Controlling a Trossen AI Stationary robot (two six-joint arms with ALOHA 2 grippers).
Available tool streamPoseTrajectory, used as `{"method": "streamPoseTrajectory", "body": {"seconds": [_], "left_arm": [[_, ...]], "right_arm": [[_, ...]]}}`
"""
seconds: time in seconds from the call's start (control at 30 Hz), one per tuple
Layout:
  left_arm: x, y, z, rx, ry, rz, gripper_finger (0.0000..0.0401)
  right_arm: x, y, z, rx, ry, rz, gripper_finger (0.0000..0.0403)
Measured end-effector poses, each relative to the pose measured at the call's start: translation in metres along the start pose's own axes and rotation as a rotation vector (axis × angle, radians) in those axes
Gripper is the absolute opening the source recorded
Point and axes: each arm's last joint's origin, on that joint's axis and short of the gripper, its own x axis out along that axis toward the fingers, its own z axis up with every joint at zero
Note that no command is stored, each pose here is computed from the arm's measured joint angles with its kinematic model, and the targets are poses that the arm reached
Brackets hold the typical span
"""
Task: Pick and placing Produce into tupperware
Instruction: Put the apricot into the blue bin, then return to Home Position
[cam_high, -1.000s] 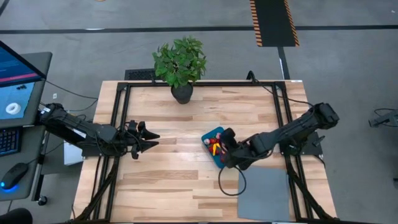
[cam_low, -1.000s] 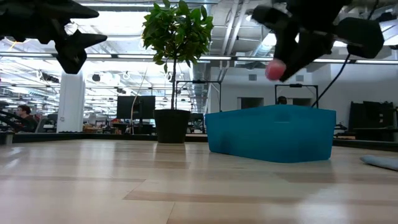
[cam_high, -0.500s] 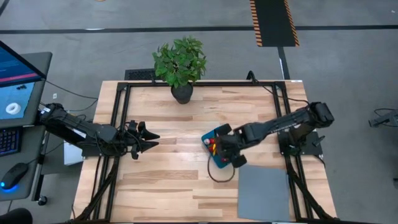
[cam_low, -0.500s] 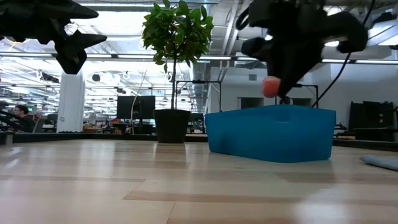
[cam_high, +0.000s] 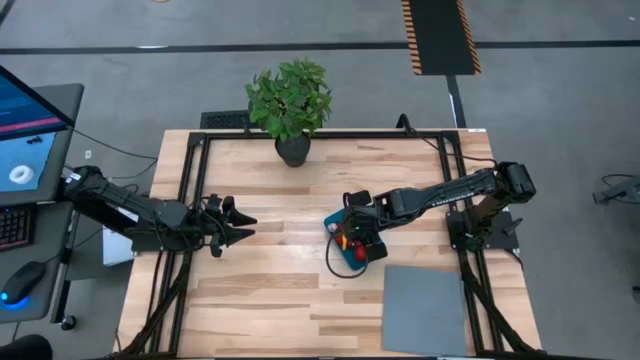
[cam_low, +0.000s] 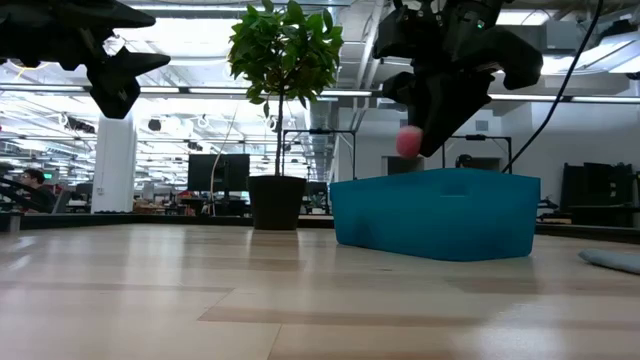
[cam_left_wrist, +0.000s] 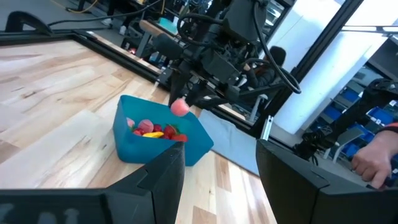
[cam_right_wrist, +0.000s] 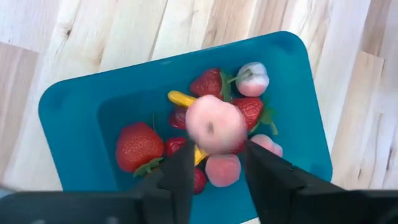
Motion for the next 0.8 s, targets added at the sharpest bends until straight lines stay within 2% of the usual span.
{"method": "streamPoseTrajectory", "body": {"seconds": [0.23,0.33,0.4,0.57,0.67,0.8], "left_arm": [[0.000,0.000,0.000,0.010,-0.001,0.001,0.0187],[0.000,-0.001,0.002,0.051,-0.026,-0.010,0.0187],[0.000,-0.005,0.009,0.093,-0.088,-0.045,0.0187],[-0.006,-0.015,0.028,0.129,-0.287,-0.147,0.0187],[-0.009,-0.016,0.033,0.162,-0.340,-0.124,0.0187],[-0.010,-0.014,0.033,0.333,-0.353,-0.049,0.0187]], "right_arm": [[0.000,0.001,0.001,0.022,-0.008,-0.001,0.0214],[0.000,0.002,0.004,0.021,-0.033,-0.001,0.0234],[-0.005,-0.001,0.008,0.070,-0.107,-0.015,0.0240],[-0.061,-0.013,0.013,0.173,-0.417,-0.079,0.0240],[-0.094,-0.018,0.001,0.189,-0.584,-0.126,0.0240],[-0.131,-0.024,-0.032,0.259,-0.727,-0.180,0.0240]]}}
